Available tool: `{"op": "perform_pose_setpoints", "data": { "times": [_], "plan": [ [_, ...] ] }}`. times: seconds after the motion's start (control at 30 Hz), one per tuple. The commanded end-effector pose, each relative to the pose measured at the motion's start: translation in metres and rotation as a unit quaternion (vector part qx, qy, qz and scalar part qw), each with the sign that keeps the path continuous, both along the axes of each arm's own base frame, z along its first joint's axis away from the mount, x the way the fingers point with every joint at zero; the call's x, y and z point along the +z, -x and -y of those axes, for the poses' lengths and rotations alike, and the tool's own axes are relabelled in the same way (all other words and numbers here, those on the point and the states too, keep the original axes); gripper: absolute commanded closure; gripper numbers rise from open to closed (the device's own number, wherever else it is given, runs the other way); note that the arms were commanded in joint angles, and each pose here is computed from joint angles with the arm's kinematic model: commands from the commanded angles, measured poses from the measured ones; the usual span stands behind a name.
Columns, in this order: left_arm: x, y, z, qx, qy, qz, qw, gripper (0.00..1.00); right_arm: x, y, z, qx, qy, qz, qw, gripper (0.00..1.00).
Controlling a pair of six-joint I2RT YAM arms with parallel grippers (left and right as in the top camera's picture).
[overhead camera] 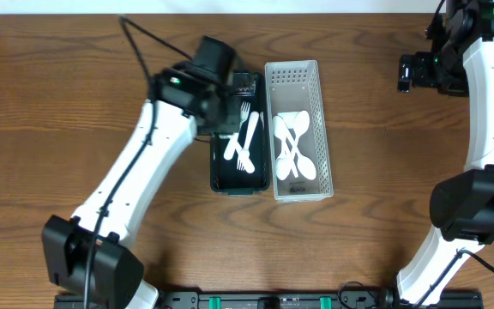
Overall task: Pack container
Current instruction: 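Carry the green fork into the black basket and release it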
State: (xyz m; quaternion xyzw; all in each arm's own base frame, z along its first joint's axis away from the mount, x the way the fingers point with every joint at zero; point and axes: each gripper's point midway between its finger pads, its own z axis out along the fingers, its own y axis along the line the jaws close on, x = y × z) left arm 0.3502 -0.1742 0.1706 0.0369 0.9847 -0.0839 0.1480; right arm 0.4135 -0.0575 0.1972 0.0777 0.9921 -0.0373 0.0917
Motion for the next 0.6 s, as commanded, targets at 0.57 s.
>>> {"op": "perform_pose_setpoints", "data": {
  "times": [0.57],
  "plan": [
    [-0.120,-0.003,0.008,-0.023,-0.073,-0.128,0.989,0.68,-0.004,0.002,0.005,0.003,0.005,-0.010,1.000,0.01]
  ]
}}
